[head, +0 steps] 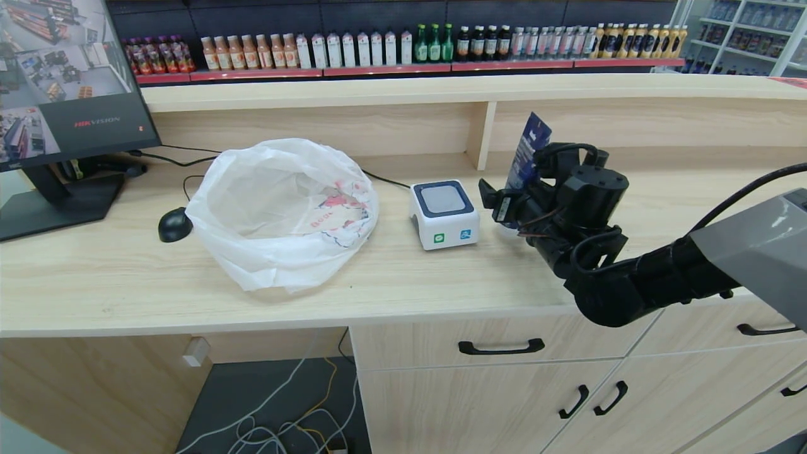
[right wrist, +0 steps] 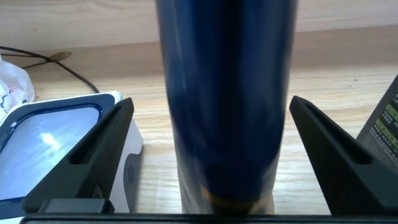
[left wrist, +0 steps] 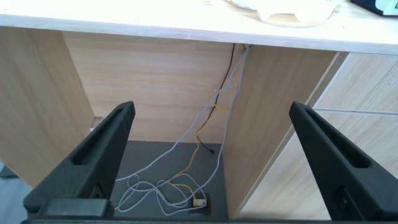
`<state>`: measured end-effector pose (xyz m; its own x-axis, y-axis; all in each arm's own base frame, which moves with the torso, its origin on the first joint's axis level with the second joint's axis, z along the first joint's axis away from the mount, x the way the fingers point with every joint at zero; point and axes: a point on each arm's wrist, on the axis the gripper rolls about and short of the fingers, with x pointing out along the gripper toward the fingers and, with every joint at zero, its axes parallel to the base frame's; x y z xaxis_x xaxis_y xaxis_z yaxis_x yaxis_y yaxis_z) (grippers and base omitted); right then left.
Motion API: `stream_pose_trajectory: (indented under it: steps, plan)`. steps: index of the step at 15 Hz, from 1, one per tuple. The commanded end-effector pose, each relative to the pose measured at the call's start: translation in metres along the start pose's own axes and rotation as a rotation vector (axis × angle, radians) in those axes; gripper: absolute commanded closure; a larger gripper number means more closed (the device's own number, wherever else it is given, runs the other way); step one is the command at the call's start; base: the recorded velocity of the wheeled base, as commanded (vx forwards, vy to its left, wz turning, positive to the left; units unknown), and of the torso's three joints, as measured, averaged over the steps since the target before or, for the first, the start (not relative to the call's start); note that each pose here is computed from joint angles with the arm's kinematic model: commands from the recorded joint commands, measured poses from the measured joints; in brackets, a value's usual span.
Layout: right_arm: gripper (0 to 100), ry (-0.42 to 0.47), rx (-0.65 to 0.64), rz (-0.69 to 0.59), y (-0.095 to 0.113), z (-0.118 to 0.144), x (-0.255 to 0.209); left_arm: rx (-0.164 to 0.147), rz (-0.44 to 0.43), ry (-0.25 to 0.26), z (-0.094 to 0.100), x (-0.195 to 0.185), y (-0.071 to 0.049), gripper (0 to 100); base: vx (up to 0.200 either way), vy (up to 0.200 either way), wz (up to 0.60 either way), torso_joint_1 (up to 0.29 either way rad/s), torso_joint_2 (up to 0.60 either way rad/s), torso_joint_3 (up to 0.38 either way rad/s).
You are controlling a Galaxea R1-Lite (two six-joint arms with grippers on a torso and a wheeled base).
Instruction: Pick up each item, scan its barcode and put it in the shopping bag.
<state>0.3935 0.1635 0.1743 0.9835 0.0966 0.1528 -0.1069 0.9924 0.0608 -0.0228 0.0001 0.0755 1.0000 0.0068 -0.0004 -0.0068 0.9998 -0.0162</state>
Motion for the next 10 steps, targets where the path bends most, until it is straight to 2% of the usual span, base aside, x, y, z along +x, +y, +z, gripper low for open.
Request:
stream_pose_trajectory:
  steps: [1, 10]
  plan:
    - [100, 0.004, -0.002, -0.007, -0.0022, -0.0028, 0.0021, -0.001, 0.001, 0.000, 0.0000, 0.0000, 0.0000, 0, 0.000, 0.000, 0.00, 0.000, 0.00, 0.000]
    - [100, -0.012, 0.001, -0.003, -0.0012, 0.0023, 0.0028, -0.001, 0.001, 0.000, 0.0000, 0.0000, 0.0000, 0, 0.000, 0.000, 0.00, 0.000, 0.00, 0.000]
